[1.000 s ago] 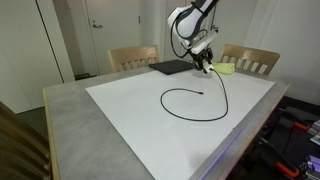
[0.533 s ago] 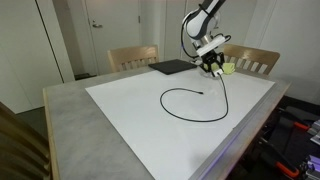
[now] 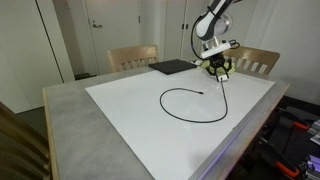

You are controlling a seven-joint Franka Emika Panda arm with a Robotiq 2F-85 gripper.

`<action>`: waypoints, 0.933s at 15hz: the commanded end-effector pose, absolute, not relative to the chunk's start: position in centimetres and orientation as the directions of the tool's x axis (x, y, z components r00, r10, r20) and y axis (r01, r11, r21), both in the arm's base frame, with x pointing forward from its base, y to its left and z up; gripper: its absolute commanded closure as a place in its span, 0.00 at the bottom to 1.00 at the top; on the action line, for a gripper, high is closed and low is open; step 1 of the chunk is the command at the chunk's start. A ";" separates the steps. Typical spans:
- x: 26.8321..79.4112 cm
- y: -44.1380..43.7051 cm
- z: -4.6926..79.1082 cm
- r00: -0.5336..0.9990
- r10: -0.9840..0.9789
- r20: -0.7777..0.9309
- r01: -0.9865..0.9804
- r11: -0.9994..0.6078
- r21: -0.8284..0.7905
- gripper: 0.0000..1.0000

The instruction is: Straighten the cable

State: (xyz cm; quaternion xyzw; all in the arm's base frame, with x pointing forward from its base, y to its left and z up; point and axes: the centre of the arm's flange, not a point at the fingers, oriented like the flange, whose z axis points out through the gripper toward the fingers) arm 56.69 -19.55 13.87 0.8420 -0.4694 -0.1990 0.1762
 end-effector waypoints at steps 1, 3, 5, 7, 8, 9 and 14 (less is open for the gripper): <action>56.8 -19.2 14.0 0.484 -0.860 -0.161 -0.715 -0.495 0.494 0.74; 56.4 -19.2 14.2 0.463 -0.874 -0.151 -0.724 -0.471 0.505 0.74; 55.8 -19.7 14.2 0.431 -0.891 -0.144 -0.749 -0.442 0.494 0.74; 54.8 -20.7 14.1 0.411 -0.902 -0.132 -0.767 -0.421 0.484 0.74; 54.2 -21.2 14.0 0.405 -0.905 -0.129 -0.775 -0.414 0.477 0.74; 53.3 -22.0 13.9 0.399 -0.908 -0.126 -0.791 -0.411 0.454 0.74; 50.5 -23.7 13.9 0.444 -0.893 -0.080 -0.838 -0.445 0.317 0.74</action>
